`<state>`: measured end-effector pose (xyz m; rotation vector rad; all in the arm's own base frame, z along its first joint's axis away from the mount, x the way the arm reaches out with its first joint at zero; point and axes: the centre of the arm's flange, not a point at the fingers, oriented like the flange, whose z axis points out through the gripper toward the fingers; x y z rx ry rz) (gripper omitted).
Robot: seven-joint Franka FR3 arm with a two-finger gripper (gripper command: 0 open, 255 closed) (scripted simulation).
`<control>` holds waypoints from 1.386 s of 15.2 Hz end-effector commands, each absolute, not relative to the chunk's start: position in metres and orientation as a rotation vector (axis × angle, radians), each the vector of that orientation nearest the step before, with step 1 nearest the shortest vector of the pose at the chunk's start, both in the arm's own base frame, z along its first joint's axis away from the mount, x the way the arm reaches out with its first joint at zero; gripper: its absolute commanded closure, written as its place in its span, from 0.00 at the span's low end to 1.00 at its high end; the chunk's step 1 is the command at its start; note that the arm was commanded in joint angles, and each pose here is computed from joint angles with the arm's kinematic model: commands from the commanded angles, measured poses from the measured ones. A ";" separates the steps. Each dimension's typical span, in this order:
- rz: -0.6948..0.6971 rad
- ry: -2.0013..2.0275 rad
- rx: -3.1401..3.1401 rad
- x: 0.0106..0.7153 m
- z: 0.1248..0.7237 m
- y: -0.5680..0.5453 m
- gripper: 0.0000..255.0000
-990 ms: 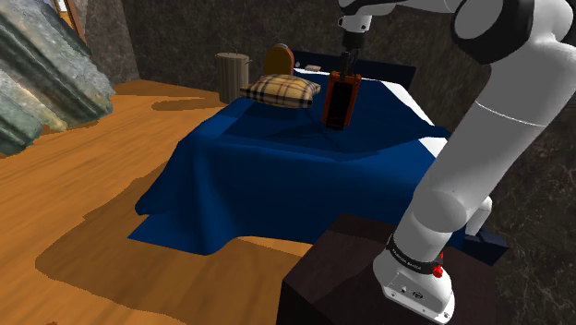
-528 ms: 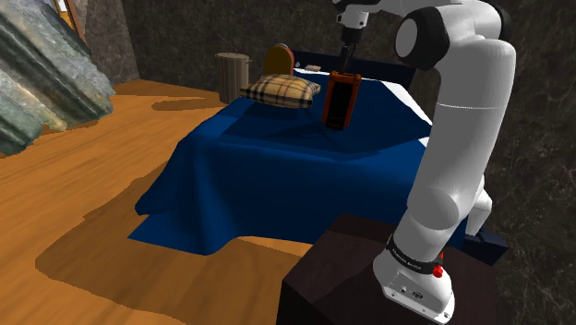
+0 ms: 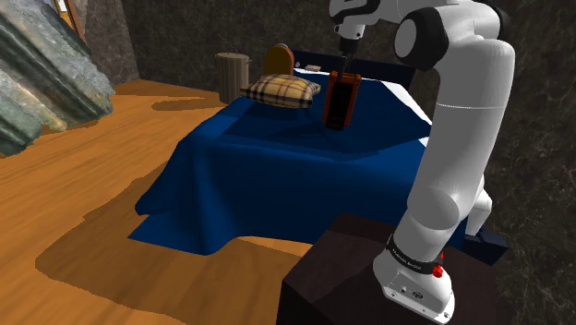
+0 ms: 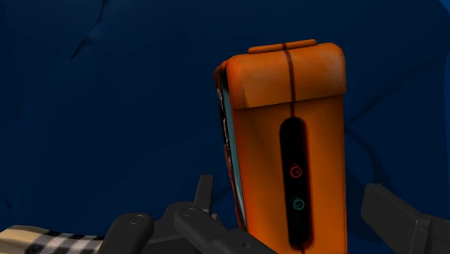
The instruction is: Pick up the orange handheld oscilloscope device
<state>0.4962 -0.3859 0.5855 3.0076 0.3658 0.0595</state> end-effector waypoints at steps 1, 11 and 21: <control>0.060 0.366 3.007 0.496 0.581 -0.386 0.00; 0.060 0.366 3.007 0.496 0.581 -0.386 1.00; 0.060 0.366 3.007 0.496 0.634 -0.386 1.00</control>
